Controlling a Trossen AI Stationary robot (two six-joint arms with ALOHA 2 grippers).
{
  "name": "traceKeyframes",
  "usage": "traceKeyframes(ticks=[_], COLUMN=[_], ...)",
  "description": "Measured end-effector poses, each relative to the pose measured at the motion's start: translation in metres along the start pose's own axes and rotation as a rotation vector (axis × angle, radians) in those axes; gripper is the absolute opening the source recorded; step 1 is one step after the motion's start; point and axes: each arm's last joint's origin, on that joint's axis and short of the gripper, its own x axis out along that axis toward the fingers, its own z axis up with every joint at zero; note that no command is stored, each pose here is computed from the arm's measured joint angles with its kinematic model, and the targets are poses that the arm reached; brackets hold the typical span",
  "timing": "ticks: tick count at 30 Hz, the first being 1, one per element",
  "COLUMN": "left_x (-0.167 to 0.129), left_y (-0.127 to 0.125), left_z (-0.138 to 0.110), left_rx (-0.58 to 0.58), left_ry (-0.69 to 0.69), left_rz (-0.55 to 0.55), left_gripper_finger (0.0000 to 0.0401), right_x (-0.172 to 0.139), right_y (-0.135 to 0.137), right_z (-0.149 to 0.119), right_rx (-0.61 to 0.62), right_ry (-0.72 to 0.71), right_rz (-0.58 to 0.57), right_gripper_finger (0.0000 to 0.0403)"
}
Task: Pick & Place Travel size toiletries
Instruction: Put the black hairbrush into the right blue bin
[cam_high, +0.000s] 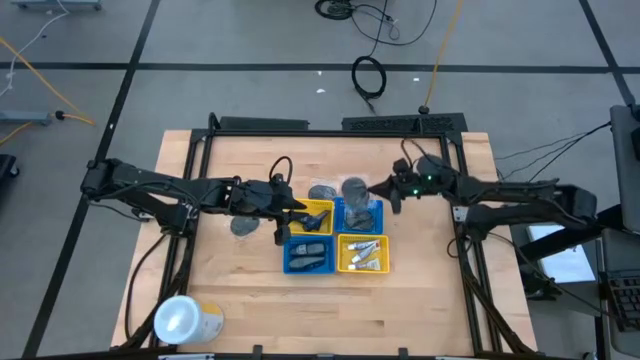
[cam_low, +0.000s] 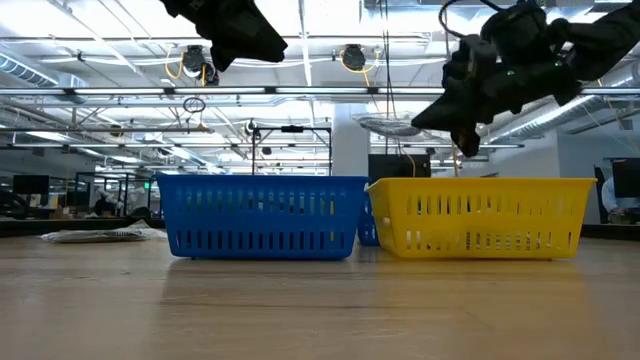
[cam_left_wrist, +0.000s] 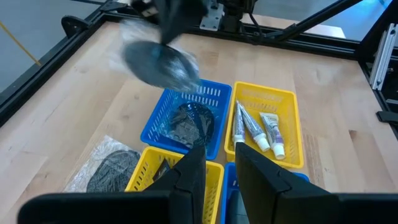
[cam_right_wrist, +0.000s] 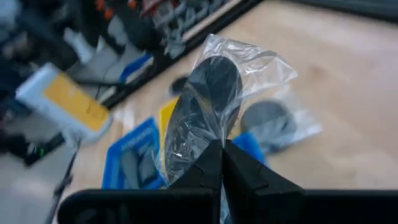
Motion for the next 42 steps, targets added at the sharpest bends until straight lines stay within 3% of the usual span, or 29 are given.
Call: traceKeyframes(ticks=[9, 17, 29, 36, 42], left_x=[0.0, 0.0, 0.0, 0.0, -0.001], left_y=[0.0, 0.0, 0.0, 0.0, 0.006], left_z=[0.0, 0.0, 0.0, -0.001, -0.01], left_rx=[0.001, 0.005, -0.003, -0.042, -0.096], left_ry=[0.0, 0.0, 0.0, 0.012, 0.078], left_rz=[0.0, 0.0, 0.0, 0.005, 0.142], left_gripper_finger=[0.0086, 0.0086, 0.0086, 0.0086, 0.0086], right_x=[0.006, 0.008, 0.008, 0.009, 0.011], right_y=[0.02, 0.027, 0.027, 0.027, 0.026], right_z=[-0.027, -0.034, -0.034, -0.035, -0.034], right_rx=[-0.082, -0.13, -0.145, -0.171, -0.176], right_ry=[0.146, 0.135, 0.141, 0.144, 0.136], right_rz=[-0.067, -0.131, -0.133, -0.139, -0.134], right_gripper_finger=[0.0, 0.0, 0.0004, 0.0043, 0.0101])
